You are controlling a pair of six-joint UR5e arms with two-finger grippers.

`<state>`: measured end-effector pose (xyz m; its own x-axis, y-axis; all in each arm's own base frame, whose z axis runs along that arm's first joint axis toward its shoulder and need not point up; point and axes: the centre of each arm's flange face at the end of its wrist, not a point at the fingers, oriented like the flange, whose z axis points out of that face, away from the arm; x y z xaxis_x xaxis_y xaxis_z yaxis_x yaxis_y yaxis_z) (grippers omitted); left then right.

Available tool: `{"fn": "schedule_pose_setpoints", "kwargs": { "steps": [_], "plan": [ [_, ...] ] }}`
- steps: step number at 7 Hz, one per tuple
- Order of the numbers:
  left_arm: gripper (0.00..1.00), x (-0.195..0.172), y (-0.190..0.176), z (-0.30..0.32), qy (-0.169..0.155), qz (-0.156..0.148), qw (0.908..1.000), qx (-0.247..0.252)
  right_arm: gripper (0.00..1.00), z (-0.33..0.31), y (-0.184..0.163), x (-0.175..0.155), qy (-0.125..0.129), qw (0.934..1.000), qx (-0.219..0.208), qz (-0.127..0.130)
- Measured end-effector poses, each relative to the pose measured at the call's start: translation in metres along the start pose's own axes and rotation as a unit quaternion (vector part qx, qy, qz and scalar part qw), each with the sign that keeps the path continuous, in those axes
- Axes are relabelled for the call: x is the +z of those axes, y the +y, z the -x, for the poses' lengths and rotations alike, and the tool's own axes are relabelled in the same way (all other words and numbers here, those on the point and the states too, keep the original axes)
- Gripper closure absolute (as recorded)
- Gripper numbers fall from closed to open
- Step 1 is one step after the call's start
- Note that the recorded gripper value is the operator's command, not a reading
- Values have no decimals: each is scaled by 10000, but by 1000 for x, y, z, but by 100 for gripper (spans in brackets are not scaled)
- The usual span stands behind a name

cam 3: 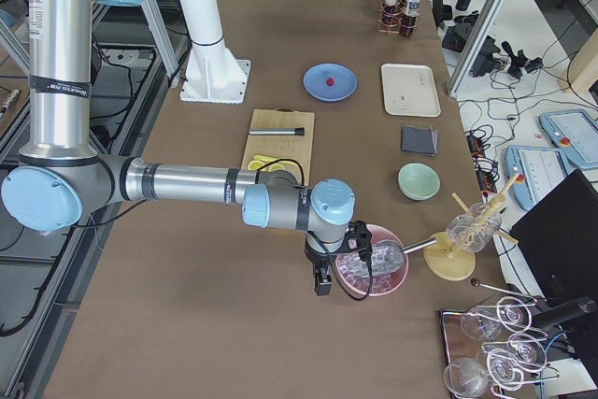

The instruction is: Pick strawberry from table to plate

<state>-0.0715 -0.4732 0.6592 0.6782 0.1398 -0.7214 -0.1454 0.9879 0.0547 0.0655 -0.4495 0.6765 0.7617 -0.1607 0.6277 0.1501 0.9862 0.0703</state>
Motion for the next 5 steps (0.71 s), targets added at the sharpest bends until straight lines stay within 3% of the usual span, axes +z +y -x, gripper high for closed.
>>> {"fn": "schedule_pose_setpoints", "kwargs": {
  "steps": [5],
  "plan": [
    [1,0,0,0,5,-6,10000,-1,0,-1,2,1,-3,10000,12,15]
  ]
}}
